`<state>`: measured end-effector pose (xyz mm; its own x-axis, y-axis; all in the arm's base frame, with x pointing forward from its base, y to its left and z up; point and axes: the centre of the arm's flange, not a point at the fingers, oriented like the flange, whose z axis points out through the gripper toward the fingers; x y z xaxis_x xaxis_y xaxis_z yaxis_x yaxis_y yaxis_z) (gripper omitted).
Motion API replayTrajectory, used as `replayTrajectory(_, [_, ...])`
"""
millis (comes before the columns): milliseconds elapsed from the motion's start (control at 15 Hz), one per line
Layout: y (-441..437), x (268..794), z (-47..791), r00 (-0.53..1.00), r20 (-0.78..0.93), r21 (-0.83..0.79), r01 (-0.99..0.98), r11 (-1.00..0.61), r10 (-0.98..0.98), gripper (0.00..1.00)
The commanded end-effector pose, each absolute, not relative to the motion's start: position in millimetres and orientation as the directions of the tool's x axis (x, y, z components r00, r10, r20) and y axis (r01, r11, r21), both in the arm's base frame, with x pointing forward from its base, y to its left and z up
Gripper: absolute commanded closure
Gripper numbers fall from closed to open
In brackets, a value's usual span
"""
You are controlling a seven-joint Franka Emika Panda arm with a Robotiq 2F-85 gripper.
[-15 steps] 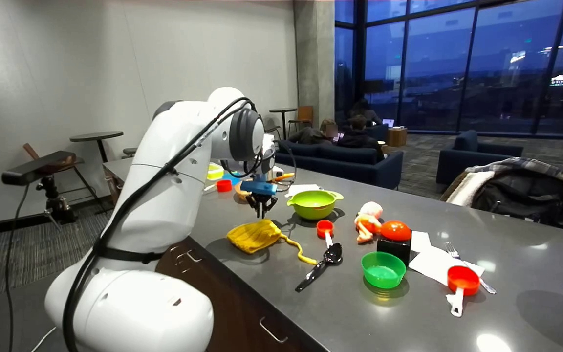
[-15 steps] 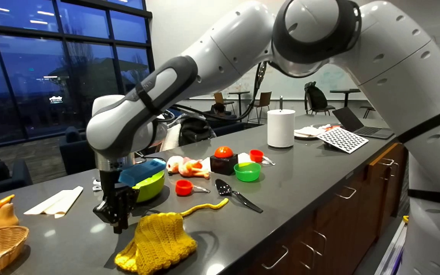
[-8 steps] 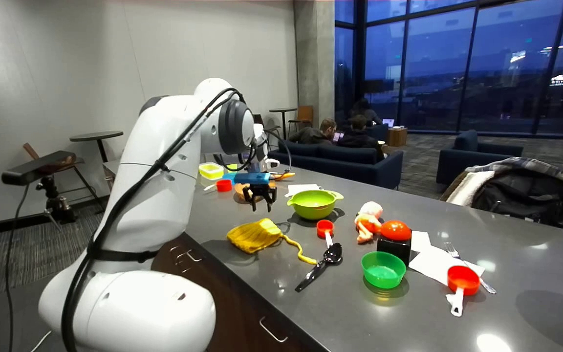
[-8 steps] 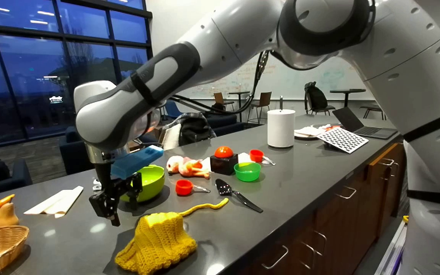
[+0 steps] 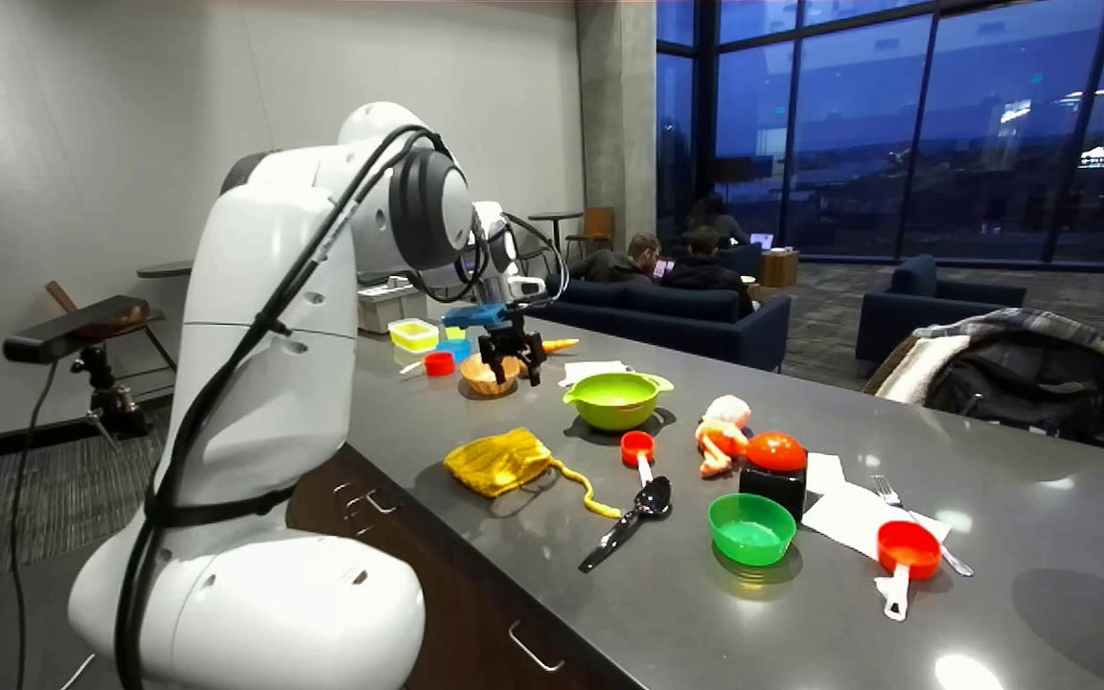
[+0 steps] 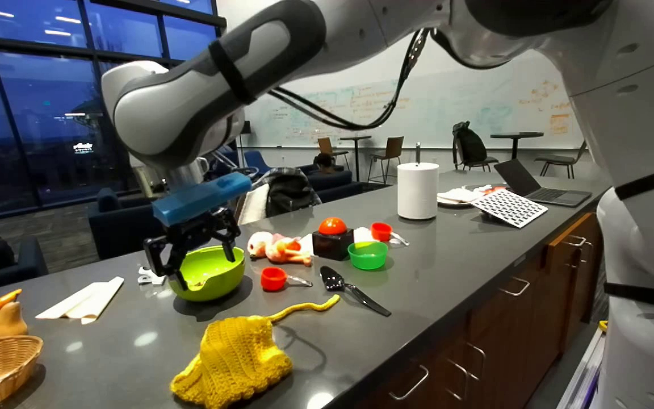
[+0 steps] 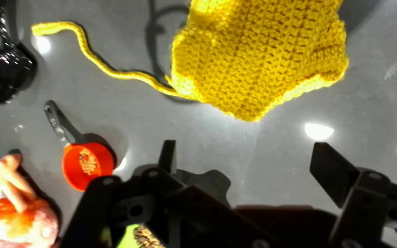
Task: Fold the yellow knitted item
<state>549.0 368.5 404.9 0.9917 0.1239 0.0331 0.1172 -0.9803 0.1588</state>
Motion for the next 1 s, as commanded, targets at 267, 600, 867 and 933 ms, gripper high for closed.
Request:
replayTrajectory(267, [273.7, 504.7, 450.6, 0.996, 0.046, 0.186, -0.081, -0.979, -0.073, 0.0])
replayTrajectory(600, [222.1, 488.5, 429.5, 0.995, 0.021, 0.176, -0.098, -0.979, -0.096, 0.0])
replayTrajectory(867, [180.3, 468.3, 417.8, 0.996, 0.056, 0.116, 0.068, -0.991, 0.075, 0.0])
replayTrajectory(933, [168.9, 461.4, 417.3, 0.991, 0.066, 0.093, 0.112, -0.989, 0.118, 0.0])
